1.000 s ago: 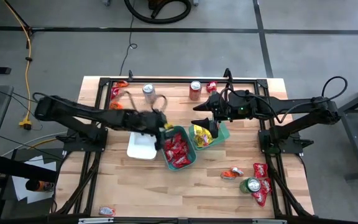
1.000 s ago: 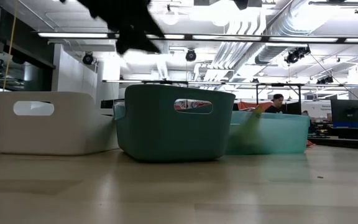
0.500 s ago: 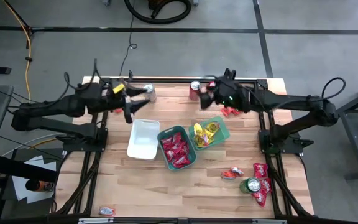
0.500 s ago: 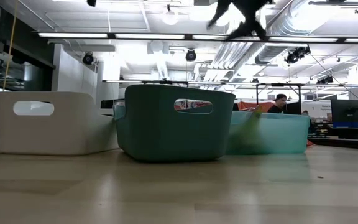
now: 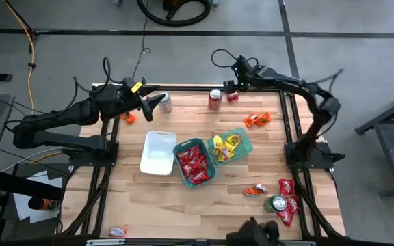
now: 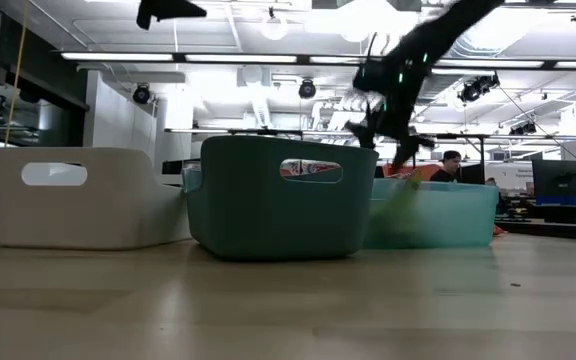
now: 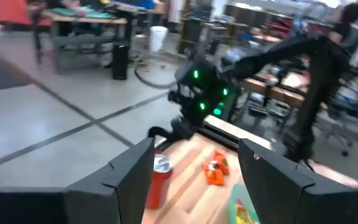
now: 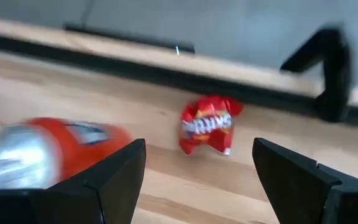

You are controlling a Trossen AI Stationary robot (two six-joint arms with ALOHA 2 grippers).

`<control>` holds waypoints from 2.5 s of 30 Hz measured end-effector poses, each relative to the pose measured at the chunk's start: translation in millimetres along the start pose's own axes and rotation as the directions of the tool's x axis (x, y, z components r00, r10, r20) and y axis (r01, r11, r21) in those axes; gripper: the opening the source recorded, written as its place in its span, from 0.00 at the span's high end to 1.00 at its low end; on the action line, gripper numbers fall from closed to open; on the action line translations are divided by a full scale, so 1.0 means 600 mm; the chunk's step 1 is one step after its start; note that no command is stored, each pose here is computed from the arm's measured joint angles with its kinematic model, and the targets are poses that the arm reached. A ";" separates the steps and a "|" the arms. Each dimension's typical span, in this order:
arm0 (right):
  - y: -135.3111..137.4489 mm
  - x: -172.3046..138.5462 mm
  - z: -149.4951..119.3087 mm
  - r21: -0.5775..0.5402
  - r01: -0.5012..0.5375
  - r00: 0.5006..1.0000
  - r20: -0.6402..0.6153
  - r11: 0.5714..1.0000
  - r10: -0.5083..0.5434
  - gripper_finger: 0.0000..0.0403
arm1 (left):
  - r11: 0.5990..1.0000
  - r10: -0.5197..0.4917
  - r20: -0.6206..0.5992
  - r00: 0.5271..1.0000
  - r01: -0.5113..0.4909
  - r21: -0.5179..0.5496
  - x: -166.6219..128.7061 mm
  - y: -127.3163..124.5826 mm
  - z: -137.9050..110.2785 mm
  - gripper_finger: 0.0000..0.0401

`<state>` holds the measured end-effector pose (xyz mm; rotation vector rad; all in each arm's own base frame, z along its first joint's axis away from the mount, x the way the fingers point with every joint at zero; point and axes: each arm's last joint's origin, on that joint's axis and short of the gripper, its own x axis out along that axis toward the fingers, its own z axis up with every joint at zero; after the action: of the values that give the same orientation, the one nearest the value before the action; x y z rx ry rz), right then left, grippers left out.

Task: Sort candy
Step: Put the red candy into the green bin

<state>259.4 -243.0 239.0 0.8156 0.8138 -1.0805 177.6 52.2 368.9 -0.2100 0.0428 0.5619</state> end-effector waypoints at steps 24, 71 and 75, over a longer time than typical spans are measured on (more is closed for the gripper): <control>-0.017 0.167 -0.019 0.197 0.145 0.985 -0.126 0.970 -0.121 0.70 | 0.986 0.113 -0.028 0.993 -0.108 0.126 -0.002 0.033 0.000 0.45; 0.180 -0.303 -0.316 -0.670 -0.670 0.364 0.080 0.321 0.928 0.97 | 0.935 -0.277 0.009 0.961 0.272 -0.229 -0.011 -0.013 -0.053 0.45; 0.183 -0.312 -0.320 -0.720 -0.633 0.328 0.081 0.283 0.941 0.97 | 0.936 -0.319 -0.011 0.948 0.313 -0.161 -0.007 -0.027 -0.060 0.45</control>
<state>284.8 30.6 330.6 0.2662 0.1015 0.0238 183.2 29.2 337.1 -0.3741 -0.0002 0.2389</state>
